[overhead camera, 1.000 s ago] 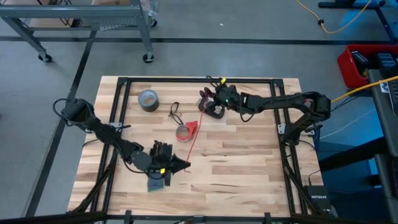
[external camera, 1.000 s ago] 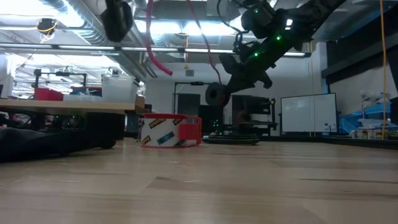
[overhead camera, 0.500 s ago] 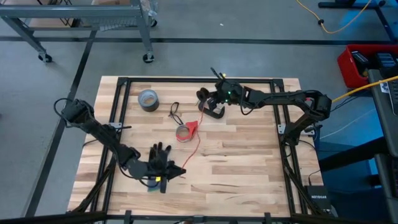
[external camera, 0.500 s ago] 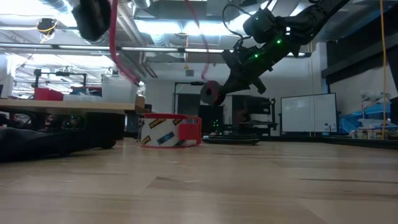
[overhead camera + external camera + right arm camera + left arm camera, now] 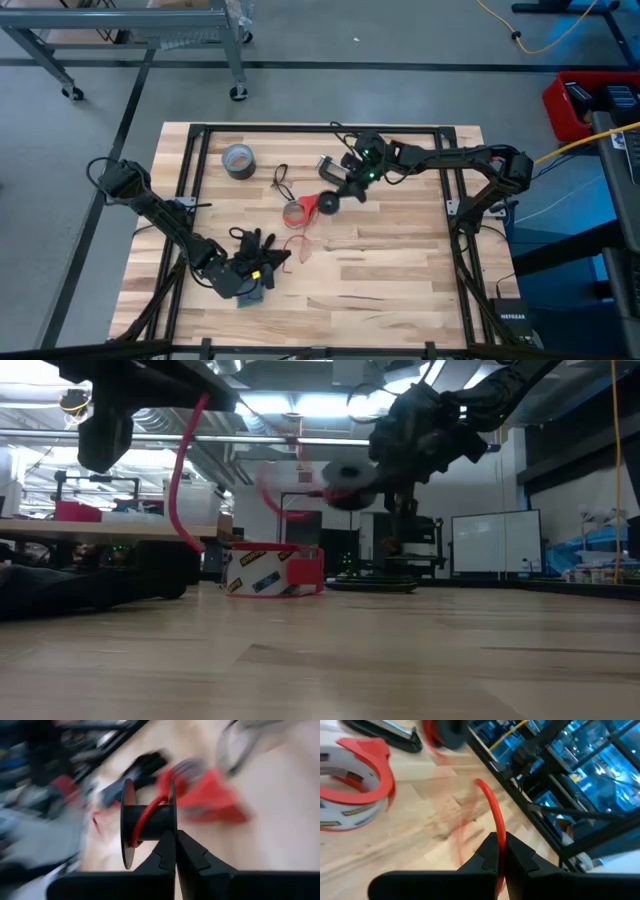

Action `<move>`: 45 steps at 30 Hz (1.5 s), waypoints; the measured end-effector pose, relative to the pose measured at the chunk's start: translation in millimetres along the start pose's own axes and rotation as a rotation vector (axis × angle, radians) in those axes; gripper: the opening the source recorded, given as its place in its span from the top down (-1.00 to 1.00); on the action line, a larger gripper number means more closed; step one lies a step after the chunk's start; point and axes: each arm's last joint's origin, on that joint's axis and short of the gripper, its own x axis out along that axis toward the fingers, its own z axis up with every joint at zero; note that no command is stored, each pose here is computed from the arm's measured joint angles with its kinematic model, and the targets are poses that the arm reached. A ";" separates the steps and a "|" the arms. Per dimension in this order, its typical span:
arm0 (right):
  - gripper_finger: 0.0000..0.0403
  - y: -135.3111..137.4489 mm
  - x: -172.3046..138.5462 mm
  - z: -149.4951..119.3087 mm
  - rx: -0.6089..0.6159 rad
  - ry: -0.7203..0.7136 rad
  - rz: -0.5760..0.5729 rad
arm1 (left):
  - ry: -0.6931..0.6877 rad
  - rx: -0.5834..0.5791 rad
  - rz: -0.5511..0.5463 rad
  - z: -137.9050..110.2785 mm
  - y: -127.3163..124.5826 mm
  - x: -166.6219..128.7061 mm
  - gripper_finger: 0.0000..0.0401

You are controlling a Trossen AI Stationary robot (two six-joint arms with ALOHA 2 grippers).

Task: Coil cords
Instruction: Uncoil the red wire from the spool

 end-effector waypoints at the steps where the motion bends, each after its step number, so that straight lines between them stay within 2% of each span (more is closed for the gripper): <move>1: 1.00 1.1 0.0 -1.8 0.011 0.028 0.049 | -0.007 0.000 0.005 0.1 0.4 0.0 1.00; 7: 1.00 5.8 -2.1 -13.4 0.107 0.183 0.284 | -0.014 0.009 0.009 0.4 0.6 0.1 1.00; 12: 1.00 6.9 -4.0 -22.1 0.137 0.254 0.365 | -0.065 0.028 0.029 2.1 1.2 0.3 1.00; 16: 1.00 6.6 -5.7 -29.1 0.128 0.289 0.382 | -0.127 0.061 0.056 3.9 1.7 0.1 1.00; 19: 1.00 3.7 -5.6 -33.1 0.129 0.302 0.281 | -0.202 0.052 0.087 7.6 2.3 1.7 1.00; 25: 1.00 2.3 6.5 -40.7 0.041 0.313 -0.195 | -0.240 0.048 0.105 22.5 1.1 15.9 1.00; 29: 1.00 9.2 17.8 -40.9 -0.005 0.253 -0.418 | -0.201 0.069 0.038 36.9 -4.5 31.9 1.00; 37: 1.00 21.8 31.3 -29.2 -0.044 0.028 -0.568 | -0.148 0.125 -0.209 64.1 -16.3 52.2 1.00; 42: 1.00 22.1 30.5 -17.2 -0.063 -0.113 -0.607 | -0.095 0.176 -0.316 67.9 -32.2 56.8 1.00; 45: 1.00 20.0 27.3 -9.0 -0.074 -0.190 -0.614 | -0.057 0.235 -0.376 62.0 -41.5 58.5 1.00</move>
